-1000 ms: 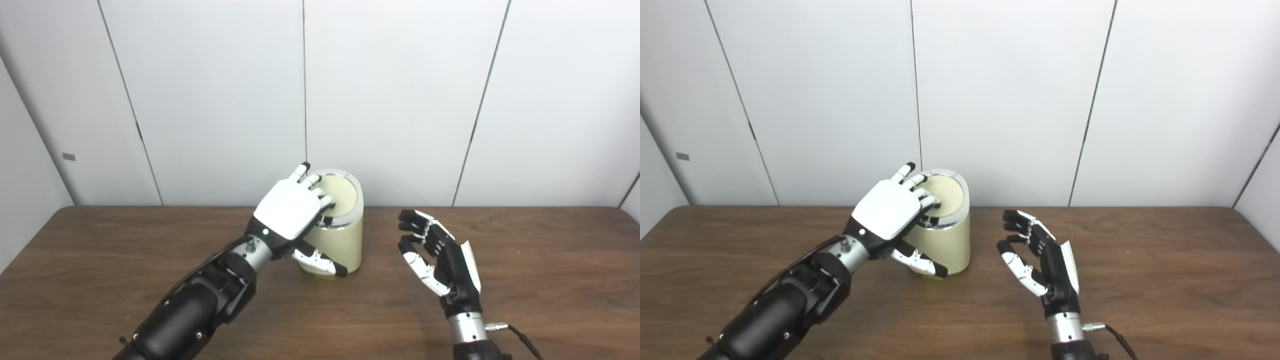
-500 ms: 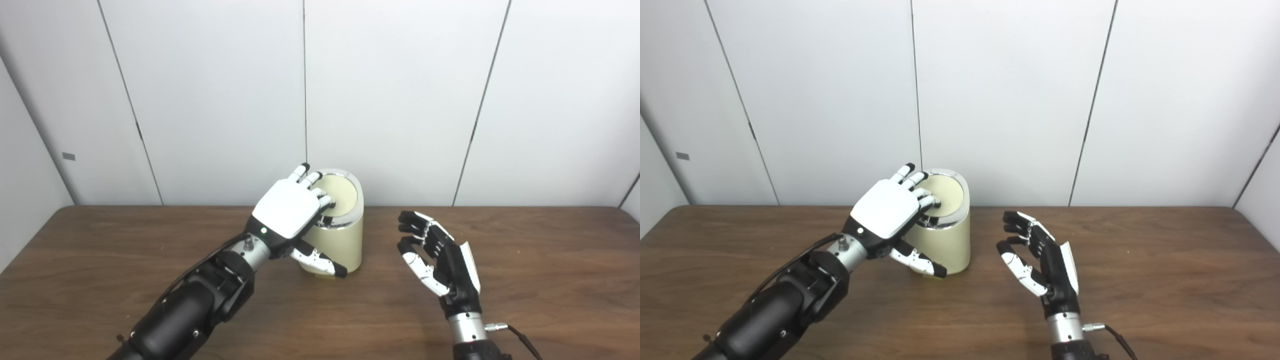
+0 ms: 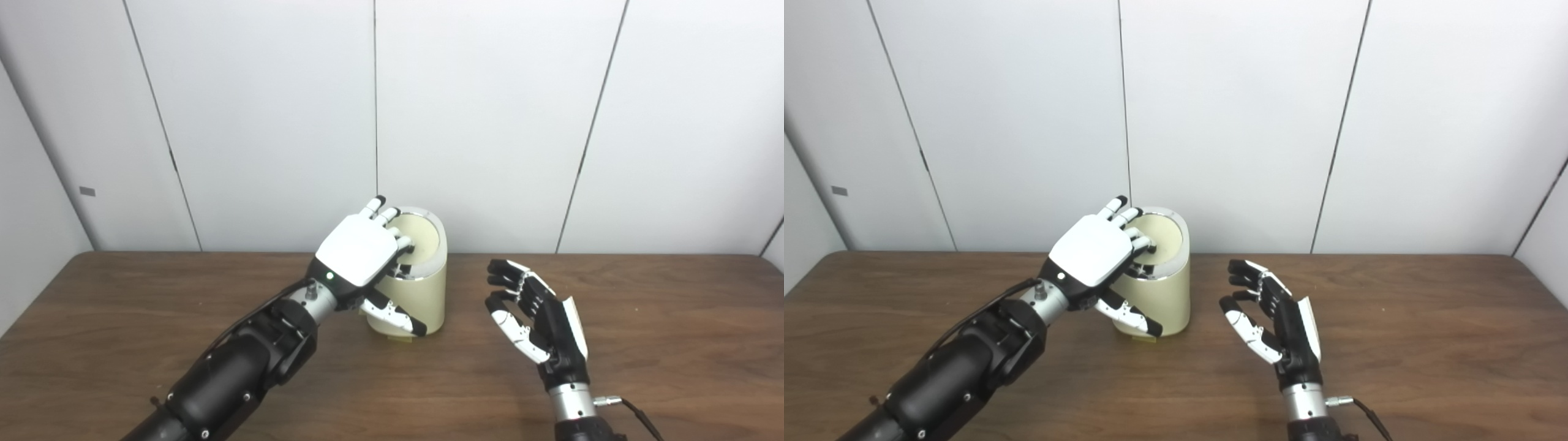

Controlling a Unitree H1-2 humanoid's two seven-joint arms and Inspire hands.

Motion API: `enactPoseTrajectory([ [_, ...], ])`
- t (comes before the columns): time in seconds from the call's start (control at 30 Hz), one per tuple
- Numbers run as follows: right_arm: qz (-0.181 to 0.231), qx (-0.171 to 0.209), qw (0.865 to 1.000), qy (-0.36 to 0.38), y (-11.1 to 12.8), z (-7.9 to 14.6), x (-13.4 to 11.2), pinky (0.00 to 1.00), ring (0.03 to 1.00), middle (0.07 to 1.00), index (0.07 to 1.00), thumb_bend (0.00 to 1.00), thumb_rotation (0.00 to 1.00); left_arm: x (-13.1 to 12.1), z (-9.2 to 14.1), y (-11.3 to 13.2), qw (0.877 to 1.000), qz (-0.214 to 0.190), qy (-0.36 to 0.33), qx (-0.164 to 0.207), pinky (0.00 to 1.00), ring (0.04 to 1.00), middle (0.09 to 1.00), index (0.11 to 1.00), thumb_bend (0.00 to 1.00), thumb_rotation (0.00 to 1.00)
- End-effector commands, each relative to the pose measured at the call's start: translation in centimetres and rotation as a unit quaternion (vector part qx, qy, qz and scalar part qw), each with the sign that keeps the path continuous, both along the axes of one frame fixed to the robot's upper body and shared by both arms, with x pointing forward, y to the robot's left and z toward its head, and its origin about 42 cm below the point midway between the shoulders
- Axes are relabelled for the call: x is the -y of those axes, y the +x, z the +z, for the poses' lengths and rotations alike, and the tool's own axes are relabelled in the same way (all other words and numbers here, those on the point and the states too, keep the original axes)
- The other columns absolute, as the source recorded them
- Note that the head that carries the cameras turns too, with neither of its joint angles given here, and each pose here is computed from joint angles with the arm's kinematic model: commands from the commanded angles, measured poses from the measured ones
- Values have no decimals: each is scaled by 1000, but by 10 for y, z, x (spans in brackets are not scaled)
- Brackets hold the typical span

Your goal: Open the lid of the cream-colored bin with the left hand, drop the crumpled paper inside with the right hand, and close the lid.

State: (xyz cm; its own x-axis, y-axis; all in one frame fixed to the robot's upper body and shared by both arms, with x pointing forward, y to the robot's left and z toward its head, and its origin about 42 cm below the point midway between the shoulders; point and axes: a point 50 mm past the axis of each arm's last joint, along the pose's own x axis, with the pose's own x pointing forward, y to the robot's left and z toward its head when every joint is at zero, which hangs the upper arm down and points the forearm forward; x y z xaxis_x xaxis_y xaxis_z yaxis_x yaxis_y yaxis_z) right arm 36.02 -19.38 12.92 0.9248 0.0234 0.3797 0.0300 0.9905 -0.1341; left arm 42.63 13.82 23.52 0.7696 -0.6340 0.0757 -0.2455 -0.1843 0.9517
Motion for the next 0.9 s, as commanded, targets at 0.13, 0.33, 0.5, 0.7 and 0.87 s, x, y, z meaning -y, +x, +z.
enactPoseTrajectory([
  [0.13, 11, 14, 1000, 6, -7, -8, -12, 631, 726, 754, 741, 288, 506, -20, -116, -28, 951, 17, 183, -250, 1000, 948, 777, 756, 959, 905],
  [0.33, 11, 14, 1000, 7, -7, -8, -13, 627, 724, 752, 738, 290, 501, -23, -109, -23, 956, 12, 164, -244, 1000, 944, 745, 747, 976, 873],
  [0.5, 11, 15, 1000, 9, -7, -8, -13, 632, 728, 753, 739, 289, 487, -22, -107, -23, 956, 9, 161, -245, 1000, 936, 722, 739, 1000, 893],
  [0.7, 10, 16, 1000, 8, -6, -8, -13, 632, 729, 754, 737, 277, 486, -23, -107, -22, 957, 13, 154, -246, 1000, 929, 739, 735, 987, 871],
  [0.87, 9, 14, 1000, 9, -5, -8, -13, 637, 737, 755, 739, 295, 497, -22, -100, -21, 957, 14, 156, -243, 1000, 930, 742, 742, 992, 869],
])
